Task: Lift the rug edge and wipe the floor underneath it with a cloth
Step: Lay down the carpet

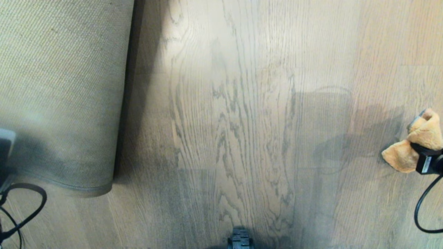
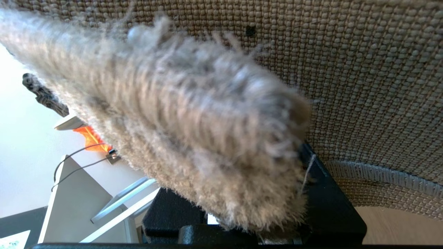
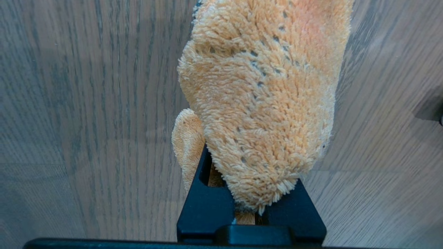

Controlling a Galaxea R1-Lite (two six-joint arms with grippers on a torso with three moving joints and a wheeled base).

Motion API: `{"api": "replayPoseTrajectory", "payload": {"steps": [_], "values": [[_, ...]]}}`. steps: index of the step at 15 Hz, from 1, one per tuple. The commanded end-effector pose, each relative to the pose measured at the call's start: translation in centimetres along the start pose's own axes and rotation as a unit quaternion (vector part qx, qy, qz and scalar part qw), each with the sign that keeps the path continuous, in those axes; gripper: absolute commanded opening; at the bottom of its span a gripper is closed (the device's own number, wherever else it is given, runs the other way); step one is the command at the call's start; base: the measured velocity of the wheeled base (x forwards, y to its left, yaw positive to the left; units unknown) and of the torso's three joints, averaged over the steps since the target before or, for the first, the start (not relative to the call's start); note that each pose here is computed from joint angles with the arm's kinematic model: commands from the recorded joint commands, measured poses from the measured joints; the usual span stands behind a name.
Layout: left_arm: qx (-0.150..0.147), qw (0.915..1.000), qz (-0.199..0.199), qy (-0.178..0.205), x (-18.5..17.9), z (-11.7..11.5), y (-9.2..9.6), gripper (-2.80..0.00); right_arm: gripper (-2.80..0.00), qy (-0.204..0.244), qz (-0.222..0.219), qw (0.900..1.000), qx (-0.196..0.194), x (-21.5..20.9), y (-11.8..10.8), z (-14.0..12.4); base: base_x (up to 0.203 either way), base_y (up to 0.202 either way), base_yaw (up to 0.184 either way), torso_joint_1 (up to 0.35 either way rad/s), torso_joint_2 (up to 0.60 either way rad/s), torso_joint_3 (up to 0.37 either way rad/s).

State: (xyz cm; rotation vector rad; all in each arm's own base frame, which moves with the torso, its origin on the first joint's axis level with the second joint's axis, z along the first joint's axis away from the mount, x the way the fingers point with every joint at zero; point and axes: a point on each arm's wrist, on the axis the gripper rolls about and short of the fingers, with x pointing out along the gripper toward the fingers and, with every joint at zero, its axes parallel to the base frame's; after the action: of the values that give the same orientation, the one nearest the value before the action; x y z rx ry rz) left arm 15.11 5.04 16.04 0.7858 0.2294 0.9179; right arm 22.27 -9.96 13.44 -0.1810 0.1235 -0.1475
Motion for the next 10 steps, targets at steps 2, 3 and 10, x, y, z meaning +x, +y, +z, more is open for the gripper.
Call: {"api": "replayPoseTrajectory", "payload": {"steps": [2,3,10], "values": [[-0.012,0.9998,0.015,-0.009,-0.09,0.19,0.38,-2.8,-2.8,0.002,0.002,1.0,0.0,0.27,-0.02,-0.24,0.0,0.0,0.0,0.0,0.0,0.0],[-0.012,0.9998,0.015,-0.009,-0.09,0.19,0.38,-2.8,0.0,0.002,0.002,1.0,0.0,0.3,-0.04,-0.2,0.0,0.0,0.0,0.0,0.0,0.0],[-0.012,0.9998,0.015,-0.009,-0.05,0.21,0.36,-2.8,0.0,0.003,0.003,1.0,0.0,0.3,-0.02,-0.27,0.0,0.0,0.0,0.0,0.0,0.0]]}}
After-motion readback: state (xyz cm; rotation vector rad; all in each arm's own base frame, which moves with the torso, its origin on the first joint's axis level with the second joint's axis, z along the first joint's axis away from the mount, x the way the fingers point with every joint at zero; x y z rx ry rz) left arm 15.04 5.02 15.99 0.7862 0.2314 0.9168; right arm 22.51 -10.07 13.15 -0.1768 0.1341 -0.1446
